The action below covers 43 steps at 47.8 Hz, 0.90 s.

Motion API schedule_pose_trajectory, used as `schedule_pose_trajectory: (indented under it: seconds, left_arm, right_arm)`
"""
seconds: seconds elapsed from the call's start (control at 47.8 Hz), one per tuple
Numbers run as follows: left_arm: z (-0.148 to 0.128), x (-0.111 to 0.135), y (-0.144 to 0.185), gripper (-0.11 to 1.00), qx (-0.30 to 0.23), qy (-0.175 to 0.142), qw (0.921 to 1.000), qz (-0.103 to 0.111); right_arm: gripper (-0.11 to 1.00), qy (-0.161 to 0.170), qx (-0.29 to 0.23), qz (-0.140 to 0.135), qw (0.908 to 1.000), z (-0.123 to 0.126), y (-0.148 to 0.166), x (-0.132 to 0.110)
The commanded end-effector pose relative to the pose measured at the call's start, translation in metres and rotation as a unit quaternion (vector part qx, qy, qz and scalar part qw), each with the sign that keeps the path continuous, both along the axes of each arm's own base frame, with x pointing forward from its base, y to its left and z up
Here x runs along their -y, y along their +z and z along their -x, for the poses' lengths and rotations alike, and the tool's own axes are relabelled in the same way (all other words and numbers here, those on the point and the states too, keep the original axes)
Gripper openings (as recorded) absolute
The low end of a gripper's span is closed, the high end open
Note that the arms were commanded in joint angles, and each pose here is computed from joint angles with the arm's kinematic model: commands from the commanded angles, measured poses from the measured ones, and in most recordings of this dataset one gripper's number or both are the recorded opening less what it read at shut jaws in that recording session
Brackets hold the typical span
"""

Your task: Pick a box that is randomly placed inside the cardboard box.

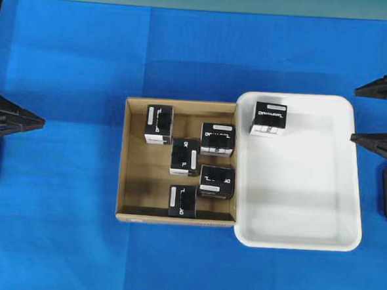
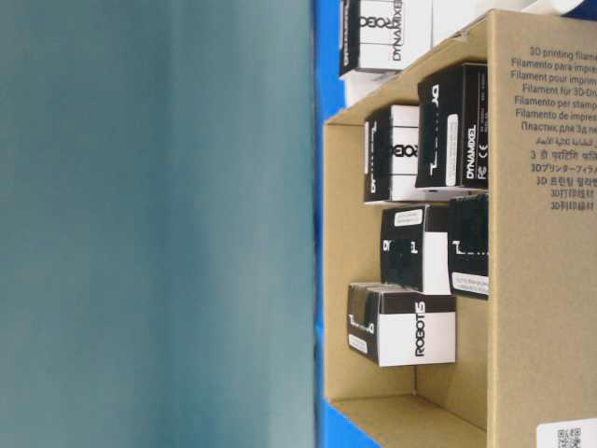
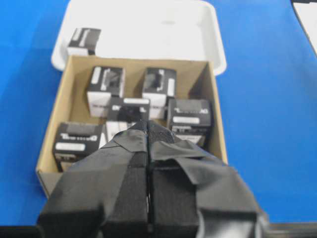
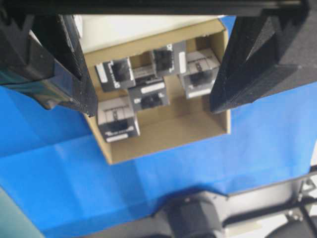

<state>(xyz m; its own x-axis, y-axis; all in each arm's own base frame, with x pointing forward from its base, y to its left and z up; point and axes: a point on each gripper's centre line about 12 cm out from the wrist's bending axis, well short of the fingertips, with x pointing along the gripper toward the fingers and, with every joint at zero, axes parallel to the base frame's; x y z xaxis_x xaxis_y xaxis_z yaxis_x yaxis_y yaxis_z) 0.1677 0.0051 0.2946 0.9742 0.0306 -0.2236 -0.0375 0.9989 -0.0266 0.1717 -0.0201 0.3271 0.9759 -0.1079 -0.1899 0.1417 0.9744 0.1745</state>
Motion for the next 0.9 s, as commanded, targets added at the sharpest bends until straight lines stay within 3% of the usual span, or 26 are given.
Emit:
schedule_pose_trajectory:
  seconds: [0.0, 0.627, 0.878]
  left_arm:
    - [-0.002, -0.001, 0.004, -0.07, 0.012, 0.002, 0.9999, -0.002]
    - [-0.004, 0.001, 0.01, -0.07, 0.064, -0.003, 0.998, 0.001]
    - [-0.007, 0.007, 0.012, -0.07, 0.074, -0.021, 0.9971, -0.001]
  right_arm:
    - [0.99, -0.001, 0.003, 0.0, 1.0, 0.0, 0.001, 0.0]
    - [0.99, 0.0, 0.012, -0.001, 0.9999, 0.009, -0.001, -0.001]
    - [0.99, 0.001, 0.018, 0.002, 0.9998, 0.01, 0.0, -0.002]
